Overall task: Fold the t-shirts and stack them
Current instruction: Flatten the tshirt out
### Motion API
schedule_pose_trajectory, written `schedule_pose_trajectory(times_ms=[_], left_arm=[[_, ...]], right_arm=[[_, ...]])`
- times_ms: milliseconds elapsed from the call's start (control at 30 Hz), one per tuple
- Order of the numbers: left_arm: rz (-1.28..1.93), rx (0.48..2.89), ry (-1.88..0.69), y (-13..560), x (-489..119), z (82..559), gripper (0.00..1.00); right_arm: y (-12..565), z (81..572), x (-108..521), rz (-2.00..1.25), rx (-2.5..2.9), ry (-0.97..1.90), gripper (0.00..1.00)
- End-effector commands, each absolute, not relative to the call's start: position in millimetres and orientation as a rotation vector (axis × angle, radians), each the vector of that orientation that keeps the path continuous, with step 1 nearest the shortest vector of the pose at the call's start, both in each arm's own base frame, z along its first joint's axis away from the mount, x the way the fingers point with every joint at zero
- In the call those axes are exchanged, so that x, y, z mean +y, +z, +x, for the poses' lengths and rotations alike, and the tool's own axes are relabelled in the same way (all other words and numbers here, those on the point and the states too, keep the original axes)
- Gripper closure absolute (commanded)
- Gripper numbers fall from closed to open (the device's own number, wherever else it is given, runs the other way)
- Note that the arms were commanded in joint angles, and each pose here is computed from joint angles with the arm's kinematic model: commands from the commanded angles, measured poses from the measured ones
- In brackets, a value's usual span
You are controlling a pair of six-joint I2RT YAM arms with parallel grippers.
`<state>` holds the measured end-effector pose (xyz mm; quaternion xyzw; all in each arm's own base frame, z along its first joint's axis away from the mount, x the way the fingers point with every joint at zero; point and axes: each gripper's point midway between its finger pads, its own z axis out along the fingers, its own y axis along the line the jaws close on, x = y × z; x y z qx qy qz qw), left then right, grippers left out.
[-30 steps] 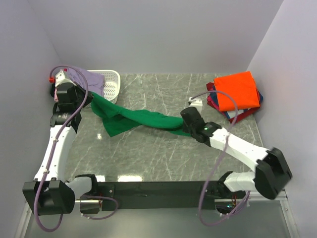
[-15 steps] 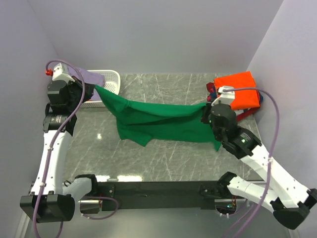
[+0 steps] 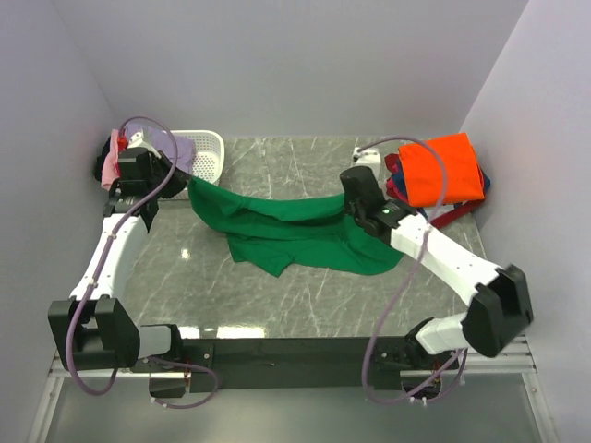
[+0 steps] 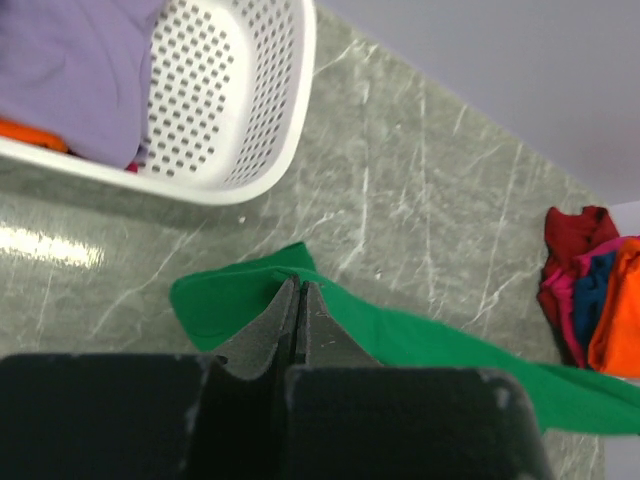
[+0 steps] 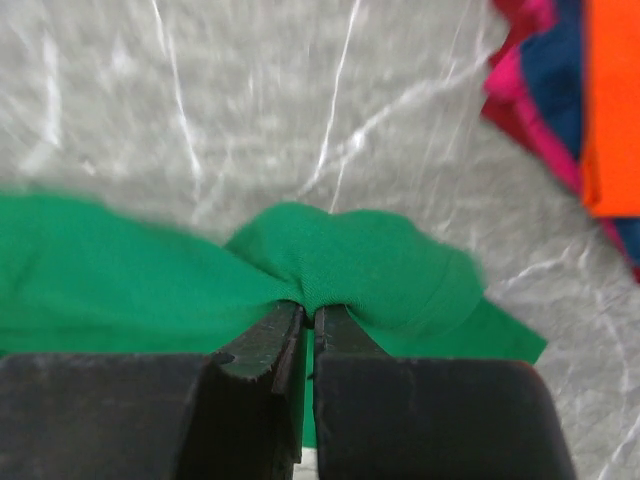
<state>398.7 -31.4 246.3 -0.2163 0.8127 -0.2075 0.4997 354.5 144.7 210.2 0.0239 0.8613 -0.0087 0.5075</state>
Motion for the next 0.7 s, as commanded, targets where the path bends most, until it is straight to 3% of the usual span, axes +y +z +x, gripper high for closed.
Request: schedule_pose_trajectory(times_ms=[0, 300, 667], left_arm=[[-0.506, 1.894, -0.522, 263.3, -33.0, 403.3, 0.99], [-0.505, 1.876, -0.529, 268.1, -34.7, 400.7, 0.99], [-0.389, 1.665, -0.536, 386.5, -36.0, 370.6, 0.99]], right_arm=[[225.4, 366.1, 155.0, 0.067, 2.039, 0.039, 1.0], [243.6, 351.2, 140.1, 0.076, 1.994, 0.036, 1.0], [345.0, 333.0, 108.5, 0.112, 1.759, 0.033, 1.0]])
